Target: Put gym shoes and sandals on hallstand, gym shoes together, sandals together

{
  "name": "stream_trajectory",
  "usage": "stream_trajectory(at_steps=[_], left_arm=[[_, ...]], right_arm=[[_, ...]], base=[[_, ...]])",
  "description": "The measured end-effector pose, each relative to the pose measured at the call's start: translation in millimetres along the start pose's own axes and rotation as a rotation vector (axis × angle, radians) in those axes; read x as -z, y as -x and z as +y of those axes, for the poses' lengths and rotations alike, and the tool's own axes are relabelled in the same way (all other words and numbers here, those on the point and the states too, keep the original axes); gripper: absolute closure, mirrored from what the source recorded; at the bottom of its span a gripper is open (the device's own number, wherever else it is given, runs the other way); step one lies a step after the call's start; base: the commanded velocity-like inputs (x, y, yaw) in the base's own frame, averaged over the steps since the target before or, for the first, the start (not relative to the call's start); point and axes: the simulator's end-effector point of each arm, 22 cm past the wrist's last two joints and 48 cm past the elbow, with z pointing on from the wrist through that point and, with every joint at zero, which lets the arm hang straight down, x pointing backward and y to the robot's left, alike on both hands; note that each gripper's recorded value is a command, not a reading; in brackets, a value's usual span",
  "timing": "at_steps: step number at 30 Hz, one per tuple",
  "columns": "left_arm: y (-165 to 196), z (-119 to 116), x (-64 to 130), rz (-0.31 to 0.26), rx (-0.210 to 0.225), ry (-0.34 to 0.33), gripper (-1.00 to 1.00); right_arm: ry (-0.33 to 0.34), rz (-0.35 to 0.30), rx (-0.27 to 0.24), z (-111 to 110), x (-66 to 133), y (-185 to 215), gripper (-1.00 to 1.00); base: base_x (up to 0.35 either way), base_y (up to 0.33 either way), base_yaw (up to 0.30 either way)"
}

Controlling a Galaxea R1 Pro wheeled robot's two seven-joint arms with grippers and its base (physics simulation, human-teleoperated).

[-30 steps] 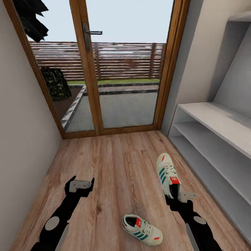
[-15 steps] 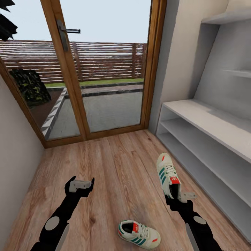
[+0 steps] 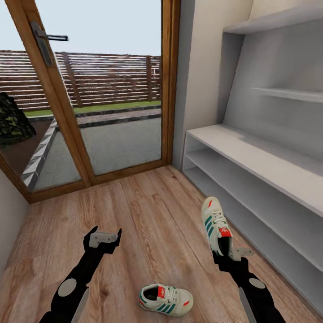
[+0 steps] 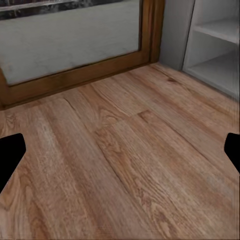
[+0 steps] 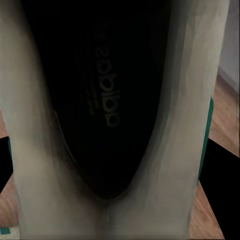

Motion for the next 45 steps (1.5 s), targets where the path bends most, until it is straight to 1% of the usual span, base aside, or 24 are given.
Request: stream_trajectory(at_steps=[10, 20, 45], left_arm=[[0.1, -0.1, 0.0, 0.0, 0.0, 0.0, -1.0], [0.1, 0.1, 0.0, 0.0, 0.0, 0.0, -1.0], [0.1, -0.2, 0.0, 0.0, 0.001, 0.0, -1.0]], right_arm=[[0.0, 0.0, 0.0, 0.0, 0.0, 0.0, 1.0], [0.0, -0.001, 0.0, 0.0, 0.0, 0.2, 1.0], [0.0, 0.0, 0.0, 0.0, 0.0, 0.0, 1.0]], base=[[0.0, 0.014, -0.3], [0.043, 0.162, -0.3], [0.001, 0.004, -0.3]])
